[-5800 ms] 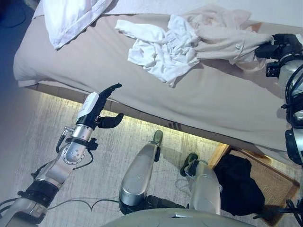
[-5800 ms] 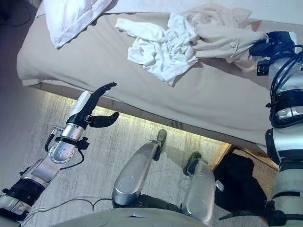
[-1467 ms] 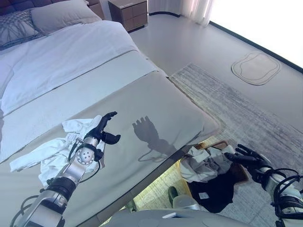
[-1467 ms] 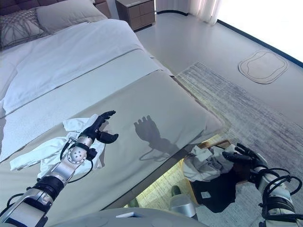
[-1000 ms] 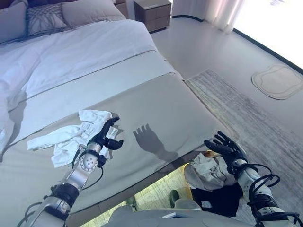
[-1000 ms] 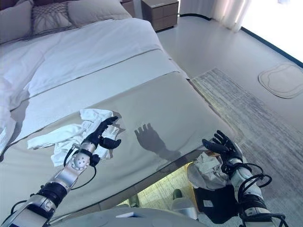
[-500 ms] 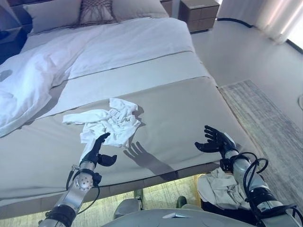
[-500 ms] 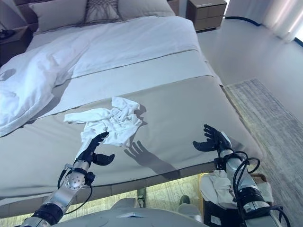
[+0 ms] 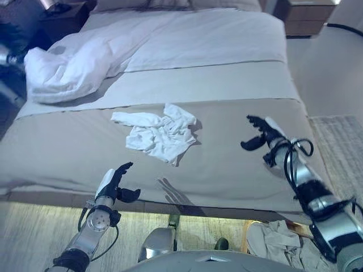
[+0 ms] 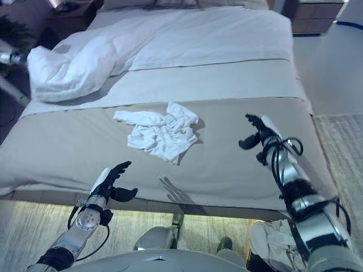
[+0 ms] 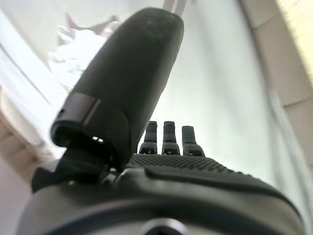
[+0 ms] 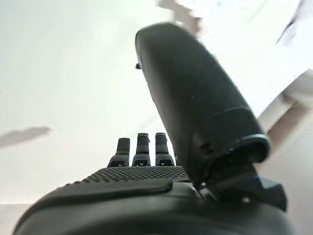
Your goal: Pick up the clothes from the bed and place them into the basket
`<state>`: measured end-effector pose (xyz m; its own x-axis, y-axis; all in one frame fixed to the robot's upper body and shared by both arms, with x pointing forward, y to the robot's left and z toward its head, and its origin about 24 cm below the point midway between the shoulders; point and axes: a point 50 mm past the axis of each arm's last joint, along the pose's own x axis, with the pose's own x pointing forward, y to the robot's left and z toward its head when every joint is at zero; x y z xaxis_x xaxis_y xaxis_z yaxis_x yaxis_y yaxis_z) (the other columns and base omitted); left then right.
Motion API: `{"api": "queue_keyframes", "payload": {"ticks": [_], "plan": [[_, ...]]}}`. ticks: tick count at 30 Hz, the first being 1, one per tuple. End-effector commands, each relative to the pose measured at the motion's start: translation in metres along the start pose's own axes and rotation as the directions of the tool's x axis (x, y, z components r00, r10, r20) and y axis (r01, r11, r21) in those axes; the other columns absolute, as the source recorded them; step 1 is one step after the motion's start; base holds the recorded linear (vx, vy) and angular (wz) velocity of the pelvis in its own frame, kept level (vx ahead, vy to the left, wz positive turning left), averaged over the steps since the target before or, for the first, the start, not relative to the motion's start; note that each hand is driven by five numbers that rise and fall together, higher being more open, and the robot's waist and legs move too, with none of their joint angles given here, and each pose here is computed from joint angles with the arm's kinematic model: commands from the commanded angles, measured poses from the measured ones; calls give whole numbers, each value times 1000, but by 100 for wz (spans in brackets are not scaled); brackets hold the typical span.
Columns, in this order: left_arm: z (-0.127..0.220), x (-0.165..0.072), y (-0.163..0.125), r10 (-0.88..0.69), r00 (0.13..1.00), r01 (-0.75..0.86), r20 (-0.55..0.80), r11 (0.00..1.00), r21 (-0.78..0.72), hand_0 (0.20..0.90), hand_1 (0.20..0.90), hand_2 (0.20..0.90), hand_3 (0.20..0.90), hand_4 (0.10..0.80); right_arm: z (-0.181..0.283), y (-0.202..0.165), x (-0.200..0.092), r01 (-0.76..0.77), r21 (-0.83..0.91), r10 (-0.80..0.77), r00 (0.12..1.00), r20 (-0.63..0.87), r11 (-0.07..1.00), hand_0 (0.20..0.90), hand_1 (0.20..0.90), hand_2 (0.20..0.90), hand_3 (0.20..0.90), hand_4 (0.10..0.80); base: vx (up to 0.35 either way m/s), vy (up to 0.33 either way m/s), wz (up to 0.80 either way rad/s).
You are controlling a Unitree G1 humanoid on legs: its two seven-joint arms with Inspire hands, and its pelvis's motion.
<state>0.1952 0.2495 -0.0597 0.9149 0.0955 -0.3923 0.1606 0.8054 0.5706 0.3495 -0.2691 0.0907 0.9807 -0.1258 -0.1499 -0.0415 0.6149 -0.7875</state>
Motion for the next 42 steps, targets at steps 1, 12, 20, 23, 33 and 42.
{"api": "queue_keyframes", "payload": {"ticks": [1, 12, 20, 23, 33, 42], "plan": [[39, 13, 40, 81, 973, -92, 218, 995, 43, 900, 900, 900, 900, 800, 63, -62, 11, 205, -134, -175, 963, 208, 970, 900, 900, 900, 900, 800, -22, 51, 32], [56, 12, 44, 112, 944, -130, 309, 991, 36, 900, 900, 900, 900, 800, 93, -88, 16, 298, -273, -241, 945, 223, 915, 900, 900, 900, 900, 800, 13, 38, 32], [86, 7, 54, 150, 888, -181, 434, 983, 29, 900, 900, 900, 900, 800, 111, -99, 18, 346, -269, -290, 930, 226, 899, 900, 900, 900, 900, 800, -13, 5, 17], [101, 3, 56, 169, 851, -207, 498, 978, 22, 900, 900, 900, 900, 800, 121, -107, 18, 383, -244, -331, 916, 228, 891, 900, 900, 900, 900, 800, -59, 32, 6], [131, -11, 63, 212, 763, -237, 611, 971, -40, 900, 900, 900, 900, 800, 151, -145, 15, 528, -115, -498, 840, 214, 842, 900, 900, 900, 900, 800, -53, 30, 7], [138, -16, 63, 235, 740, -243, 631, 967, -74, 900, 900, 900, 900, 800, 173, -155, 10, 452, 259, -512, 820, 257, 854, 300, 300, 300, 200, 100, -54, 11, 6]]}}
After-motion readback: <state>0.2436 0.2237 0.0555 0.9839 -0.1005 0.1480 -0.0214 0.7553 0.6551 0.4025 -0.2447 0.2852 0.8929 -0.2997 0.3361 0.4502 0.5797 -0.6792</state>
